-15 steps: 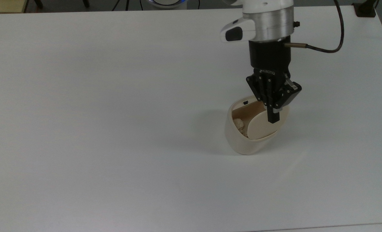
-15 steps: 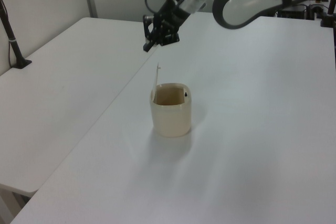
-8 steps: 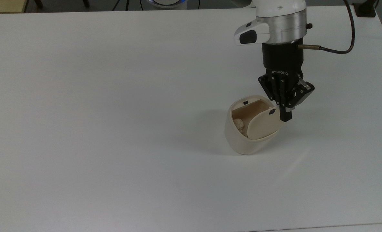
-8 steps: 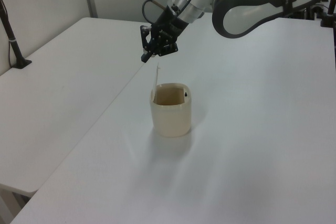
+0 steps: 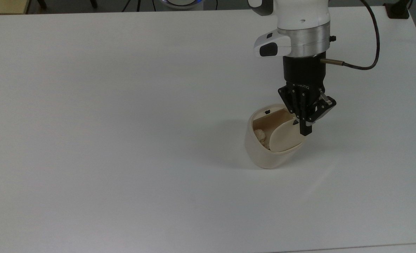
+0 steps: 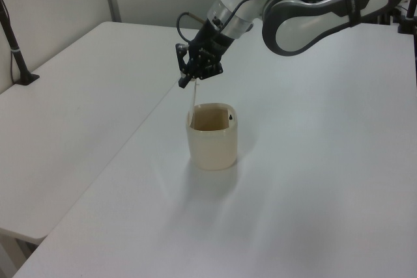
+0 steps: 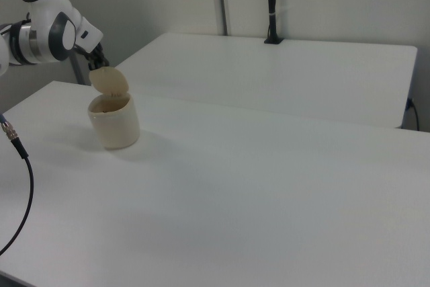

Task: Close the trash bin
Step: 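Push the raised lid down with the gripper until it shuts on the rim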

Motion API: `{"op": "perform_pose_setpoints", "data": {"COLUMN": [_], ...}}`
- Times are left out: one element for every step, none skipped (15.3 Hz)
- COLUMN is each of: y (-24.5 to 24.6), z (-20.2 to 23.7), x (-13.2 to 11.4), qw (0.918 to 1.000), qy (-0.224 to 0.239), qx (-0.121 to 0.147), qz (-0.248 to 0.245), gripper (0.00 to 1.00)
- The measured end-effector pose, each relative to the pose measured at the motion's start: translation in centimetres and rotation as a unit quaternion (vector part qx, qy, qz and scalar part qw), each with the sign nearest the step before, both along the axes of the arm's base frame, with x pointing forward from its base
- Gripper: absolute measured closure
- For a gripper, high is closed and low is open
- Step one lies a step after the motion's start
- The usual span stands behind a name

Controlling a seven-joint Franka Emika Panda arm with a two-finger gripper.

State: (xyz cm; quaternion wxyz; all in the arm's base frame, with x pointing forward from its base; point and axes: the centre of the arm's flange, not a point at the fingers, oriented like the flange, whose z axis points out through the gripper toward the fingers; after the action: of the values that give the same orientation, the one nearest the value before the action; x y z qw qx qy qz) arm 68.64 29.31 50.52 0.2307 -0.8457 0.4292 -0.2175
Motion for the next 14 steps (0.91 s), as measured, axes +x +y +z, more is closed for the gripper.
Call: {"op": "perform_pose_setpoints", "data": {"y": [0.0, -0.1, -0.2, -0.2, -0.3, -0.4, -0.5, -0.6, -0.7, -0.8, -1.0, -1.1, -1.2, -1.3], "z": [-0.5, -1.1, -1.7, -2.1, -2.4, -2.7, -2.9, -3.1, -3.3, -3.5, -3.7, -3.9, -4.2, -4.7], "x": [-0.1, -0.2, -0.3, -0.4, -0.5, -0.6, -0.8, -1.0, -1.1, -1.3, -1.5, -1.7, -1.9, -2.1], "qw": [1.0, 0.9999, 0.9997, 0.9996, 0.9993, 0.9989, 0.9983, 0.9977, 0.9968, 0.9958, 0.9948, 0.9941, 0.9934, 0.9922], "qy": [0.007, 0.015, 0.022, 0.025, 0.032, 0.039, 0.048, 0.057, 0.068, 0.079, 0.088, 0.094, 0.1, 0.109], "qx": [-0.003, -0.007, -0.011, -0.014, -0.021, -0.027, -0.033, -0.036, -0.042, -0.047, -0.051, -0.054, -0.057, -0.061], "qz": [0.0, 0.0, 0.0, 0.0, 0.001, 0.002, 0.002, 0.001, 0.001, 0.0, 0.0, 0.001, 0.001, 0.0], "gripper": [0.99, 0.99, 0.99, 0.99, 0.99, 0.99, 0.99, 0.99, 0.99, 0.99, 0.99, 0.99, 0.99, 0.99]}}
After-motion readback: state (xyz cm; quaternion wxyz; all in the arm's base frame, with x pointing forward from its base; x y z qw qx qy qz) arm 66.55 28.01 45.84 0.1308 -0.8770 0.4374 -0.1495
